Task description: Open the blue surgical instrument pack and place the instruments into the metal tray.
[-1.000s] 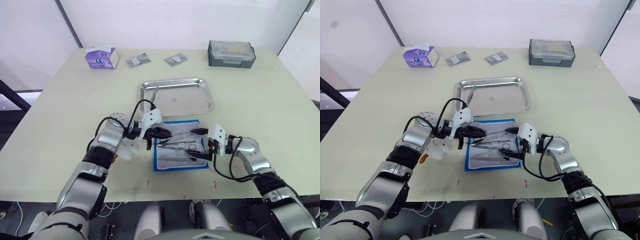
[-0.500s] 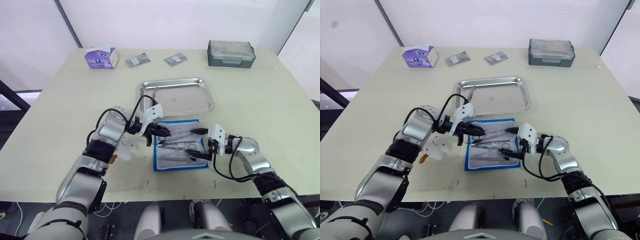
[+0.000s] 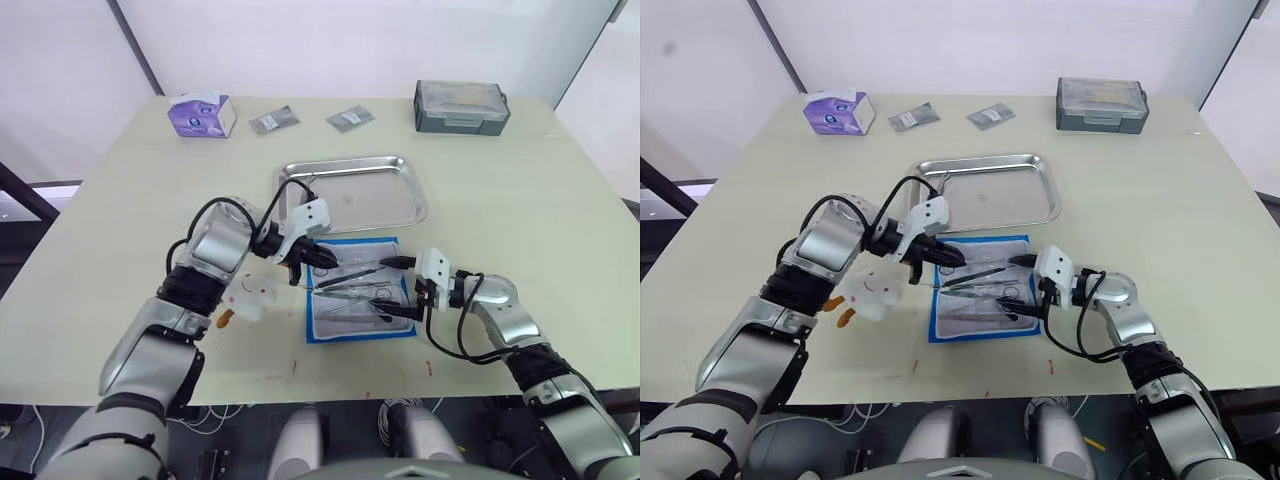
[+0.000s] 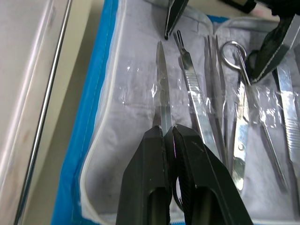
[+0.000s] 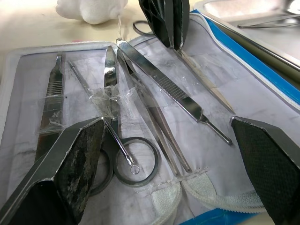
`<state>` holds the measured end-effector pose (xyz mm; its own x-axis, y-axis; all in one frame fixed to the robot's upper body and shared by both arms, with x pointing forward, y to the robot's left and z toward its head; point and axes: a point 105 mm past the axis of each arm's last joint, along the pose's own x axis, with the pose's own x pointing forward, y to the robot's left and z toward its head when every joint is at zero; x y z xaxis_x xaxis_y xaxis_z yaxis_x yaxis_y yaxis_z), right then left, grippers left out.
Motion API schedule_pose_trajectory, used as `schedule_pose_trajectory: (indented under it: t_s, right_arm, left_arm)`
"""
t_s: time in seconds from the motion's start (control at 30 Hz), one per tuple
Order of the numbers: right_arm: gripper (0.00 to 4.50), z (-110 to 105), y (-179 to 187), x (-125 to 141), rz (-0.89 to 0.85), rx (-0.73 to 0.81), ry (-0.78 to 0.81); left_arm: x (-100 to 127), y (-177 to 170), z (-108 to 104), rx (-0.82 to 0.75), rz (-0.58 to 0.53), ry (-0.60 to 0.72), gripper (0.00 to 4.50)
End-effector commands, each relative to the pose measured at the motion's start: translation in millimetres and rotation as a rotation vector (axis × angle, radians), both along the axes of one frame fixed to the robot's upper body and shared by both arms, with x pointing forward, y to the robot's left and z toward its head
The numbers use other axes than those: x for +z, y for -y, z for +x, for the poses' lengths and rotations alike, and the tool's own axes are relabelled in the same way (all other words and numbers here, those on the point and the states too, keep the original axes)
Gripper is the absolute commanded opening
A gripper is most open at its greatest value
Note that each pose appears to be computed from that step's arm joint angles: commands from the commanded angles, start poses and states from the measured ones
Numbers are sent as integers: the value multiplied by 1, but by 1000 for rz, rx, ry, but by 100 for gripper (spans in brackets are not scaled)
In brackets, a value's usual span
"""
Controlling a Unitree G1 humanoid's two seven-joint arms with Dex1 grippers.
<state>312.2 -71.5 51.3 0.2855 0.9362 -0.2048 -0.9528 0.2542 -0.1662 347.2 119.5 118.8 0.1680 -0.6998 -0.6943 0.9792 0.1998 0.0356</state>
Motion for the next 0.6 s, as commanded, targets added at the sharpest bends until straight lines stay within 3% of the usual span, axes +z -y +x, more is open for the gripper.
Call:
schedule_pose_trajectory:
  t_s: [0.03,0.6]
  right_arm:
    - [450,-23,18,-66,-158,-37,-228]
    - [450,-23,17,-66,-158,-33,-228]
  left_arm:
    - [14,1,0,-8,13,32,3]
    - [17,-25,-15,-8,52,5,3]
